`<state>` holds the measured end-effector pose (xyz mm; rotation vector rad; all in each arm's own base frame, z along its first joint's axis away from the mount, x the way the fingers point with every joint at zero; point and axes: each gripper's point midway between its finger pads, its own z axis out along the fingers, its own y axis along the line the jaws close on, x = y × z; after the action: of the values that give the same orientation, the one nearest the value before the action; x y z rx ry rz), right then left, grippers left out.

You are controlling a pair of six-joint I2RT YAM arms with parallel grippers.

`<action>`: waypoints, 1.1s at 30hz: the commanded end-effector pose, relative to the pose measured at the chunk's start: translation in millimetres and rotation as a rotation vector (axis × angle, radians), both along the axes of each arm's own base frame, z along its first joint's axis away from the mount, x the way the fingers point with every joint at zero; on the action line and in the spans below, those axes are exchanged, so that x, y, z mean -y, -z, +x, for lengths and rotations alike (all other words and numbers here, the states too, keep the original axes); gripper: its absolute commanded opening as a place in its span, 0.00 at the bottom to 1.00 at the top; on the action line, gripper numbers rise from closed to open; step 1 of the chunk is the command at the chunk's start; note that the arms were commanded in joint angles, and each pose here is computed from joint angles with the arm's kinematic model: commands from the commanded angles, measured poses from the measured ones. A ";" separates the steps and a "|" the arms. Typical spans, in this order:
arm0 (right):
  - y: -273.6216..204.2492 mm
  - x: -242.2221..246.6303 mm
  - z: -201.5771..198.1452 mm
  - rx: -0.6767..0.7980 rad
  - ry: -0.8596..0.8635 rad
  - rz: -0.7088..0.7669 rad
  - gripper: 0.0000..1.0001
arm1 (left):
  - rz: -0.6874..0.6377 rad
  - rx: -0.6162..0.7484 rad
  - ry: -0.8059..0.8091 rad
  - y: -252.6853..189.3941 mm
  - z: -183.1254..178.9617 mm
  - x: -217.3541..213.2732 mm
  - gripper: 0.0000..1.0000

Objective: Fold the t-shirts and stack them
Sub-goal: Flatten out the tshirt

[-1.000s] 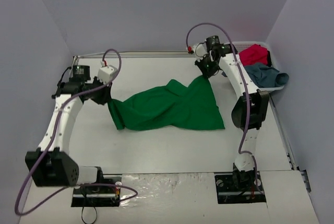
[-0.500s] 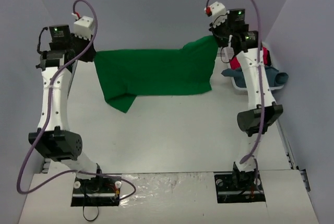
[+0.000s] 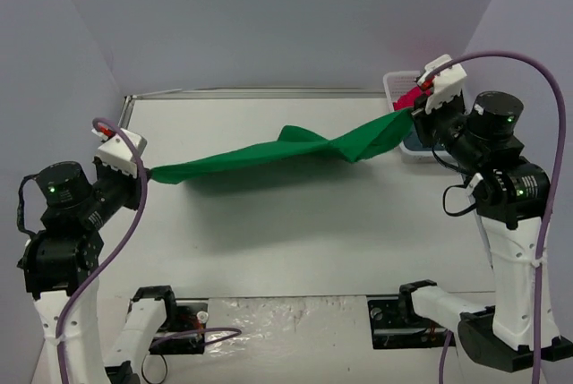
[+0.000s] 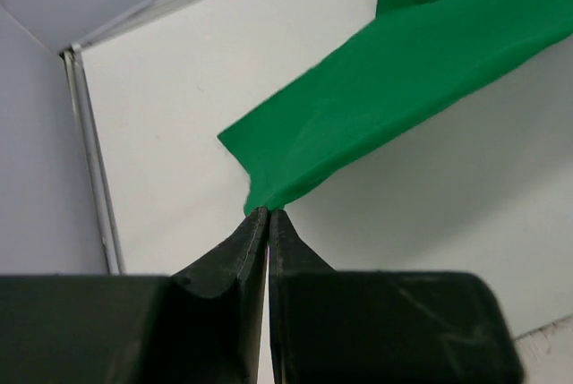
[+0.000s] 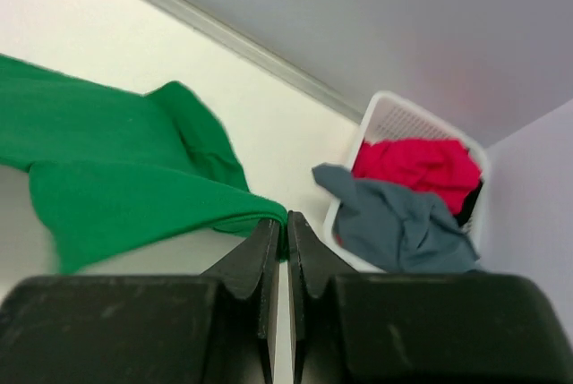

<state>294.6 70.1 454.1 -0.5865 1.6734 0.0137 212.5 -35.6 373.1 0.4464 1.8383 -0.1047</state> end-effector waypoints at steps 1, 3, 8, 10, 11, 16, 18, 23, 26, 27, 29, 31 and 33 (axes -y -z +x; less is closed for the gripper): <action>25.4 -0.1 -0.4 -0.079 0.014 0.020 0.00 | 0.006 -0.073 -0.031 18.3 -10.3 -5.4 0.03; 12.5 5.4 -1.0 -0.053 0.044 0.021 0.00 | 0.004 -0.052 -0.045 9.8 -11.3 -6.8 0.02; 7.9 8.3 31.7 -0.061 0.086 -0.004 0.00 | -0.016 -0.071 -0.082 6.3 21.2 -13.4 0.02; 21.4 4.3 60.8 -0.102 0.092 -0.022 0.00 | -0.031 -0.115 -0.079 17.5 43.8 -13.9 0.02; 29.1 2.5 73.6 -0.118 0.094 -0.030 0.00 | -0.034 -0.134 -0.078 23.6 53.0 -14.5 0.02; 99.0 -15.0 164.4 -0.267 0.091 -0.070 0.00 | -0.026 -0.270 -0.094 77.9 123.1 -24.9 0.02; 144.5 -22.5 203.0 -0.354 0.090 -0.091 0.00 | -0.015 -0.308 -0.099 93.9 145.5 -29.3 0.02; 170.9 -30.6 273.1 -0.344 0.115 -0.104 0.00 | -0.015 -0.423 -0.117 143.0 223.7 -39.9 0.02; 144.1 -31.5 305.1 -0.229 0.144 -0.101 0.00 | -0.040 -0.409 -0.129 135.9 266.8 -42.4 0.02; 134.0 -32.2 306.7 -0.200 0.148 -0.101 0.00 | -0.057 -0.348 -0.142 109.3 280.5 -43.8 0.02; 94.2 -28.5 299.9 -0.114 0.168 -0.086 0.00 | -0.085 -0.304 -0.151 89.1 292.3 -42.4 0.02; 57.7 -30.4 287.5 -0.041 0.163 -0.060 0.00 | -0.097 -0.190 -0.147 34.0 288.5 -40.5 0.02; 0.2 -24.8 256.1 0.064 0.175 -0.045 0.00 | -0.105 -0.119 -0.141 -3.1 274.4 -37.7 0.02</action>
<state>602.5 109.4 265.5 -0.5922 2.0377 -0.0909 511.2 2.8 240.0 0.2700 2.2573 -0.1818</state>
